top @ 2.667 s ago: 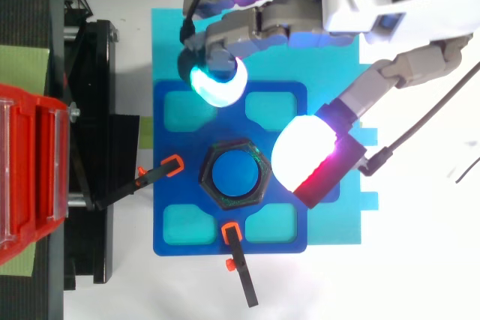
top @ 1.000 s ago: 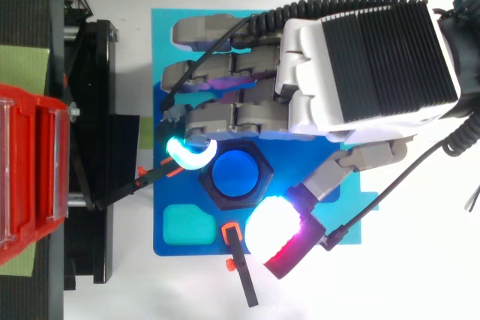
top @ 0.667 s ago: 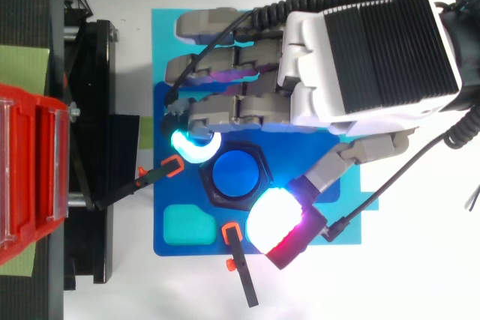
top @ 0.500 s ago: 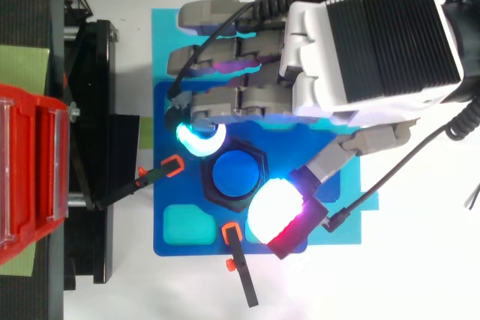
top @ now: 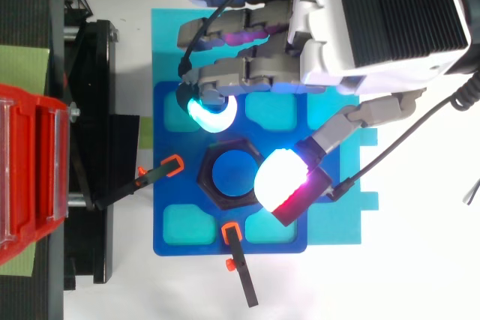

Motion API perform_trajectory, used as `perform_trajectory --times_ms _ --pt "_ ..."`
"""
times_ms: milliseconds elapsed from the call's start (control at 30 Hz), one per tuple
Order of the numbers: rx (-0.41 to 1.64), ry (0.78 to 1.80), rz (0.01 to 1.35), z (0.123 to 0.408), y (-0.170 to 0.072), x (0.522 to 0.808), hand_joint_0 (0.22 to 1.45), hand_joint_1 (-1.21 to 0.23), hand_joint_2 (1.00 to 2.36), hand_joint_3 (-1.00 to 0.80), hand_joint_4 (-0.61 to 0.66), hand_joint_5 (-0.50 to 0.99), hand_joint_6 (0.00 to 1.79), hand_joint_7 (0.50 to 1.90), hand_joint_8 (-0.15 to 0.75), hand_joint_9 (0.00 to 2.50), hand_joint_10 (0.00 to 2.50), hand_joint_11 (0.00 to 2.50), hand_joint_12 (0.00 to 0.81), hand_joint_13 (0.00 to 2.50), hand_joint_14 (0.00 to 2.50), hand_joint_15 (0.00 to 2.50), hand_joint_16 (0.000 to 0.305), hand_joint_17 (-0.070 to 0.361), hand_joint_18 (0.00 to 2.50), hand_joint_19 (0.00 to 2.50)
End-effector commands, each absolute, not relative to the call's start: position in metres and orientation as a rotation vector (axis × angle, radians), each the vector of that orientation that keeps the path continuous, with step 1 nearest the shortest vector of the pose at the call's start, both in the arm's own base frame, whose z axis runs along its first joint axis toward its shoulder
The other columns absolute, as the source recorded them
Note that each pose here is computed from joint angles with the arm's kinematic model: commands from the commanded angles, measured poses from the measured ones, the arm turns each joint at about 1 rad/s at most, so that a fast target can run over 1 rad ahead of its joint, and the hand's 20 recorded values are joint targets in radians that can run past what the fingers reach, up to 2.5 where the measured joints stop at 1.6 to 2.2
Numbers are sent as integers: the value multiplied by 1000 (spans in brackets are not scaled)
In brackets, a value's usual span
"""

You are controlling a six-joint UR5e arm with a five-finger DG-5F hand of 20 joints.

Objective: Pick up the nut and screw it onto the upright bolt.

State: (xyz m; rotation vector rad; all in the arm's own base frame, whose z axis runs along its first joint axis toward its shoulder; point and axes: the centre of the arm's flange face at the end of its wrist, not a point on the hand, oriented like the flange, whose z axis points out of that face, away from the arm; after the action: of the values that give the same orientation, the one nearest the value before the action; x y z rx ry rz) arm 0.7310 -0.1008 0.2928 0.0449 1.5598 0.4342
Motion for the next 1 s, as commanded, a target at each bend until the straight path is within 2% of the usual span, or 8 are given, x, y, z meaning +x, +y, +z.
perform_trajectory --times_ms 0,100,133,233,267,333,433,967 --pt "42 1564 433 292 -106 729 526 -266 1000 -500 213 -43 593 1299 301 825 0 0 271 512 0 0 24 54 166 0" --pt "36 1561 434 293 -107 729 526 -265 1000 -500 213 -36 530 1391 298 829 0 0 270 513 0 0 24 54 175 0" --pt "34 1561 435 293 -105 729 526 -265 1000 -500 226 -44 501 1372 299 825 0 0 271 510 0 0 24 54 172 0" --pt "33 1558 436 294 -105 730 512 -279 1000 -500 269 -70 504 1166 289 802 0 0 286 494 0 0 28 63 153 0" --pt "33 1556 437 294 -105 730 509 -288 1000 -500 275 -84 504 1022 268 757 0 0 290 461 0 0 32 71 110 0" --pt "25 1541 441 300 -105 733 499 -307 1000 -500 259 -96 504 896 259 712 0 0 296 417 0 0 34 77 85 0" --pt "21 1535 441 302 -105 734 491 -308 1000 -500 229 -110 503 797 248 670 0 0 298 355 0 0 37 83 22 0" --pt "15 1534 438 299 -85 736 486 -283 1000 -500 210 -121 502 732 246 634 0 0 306 325 0 0 39 88 0 0"
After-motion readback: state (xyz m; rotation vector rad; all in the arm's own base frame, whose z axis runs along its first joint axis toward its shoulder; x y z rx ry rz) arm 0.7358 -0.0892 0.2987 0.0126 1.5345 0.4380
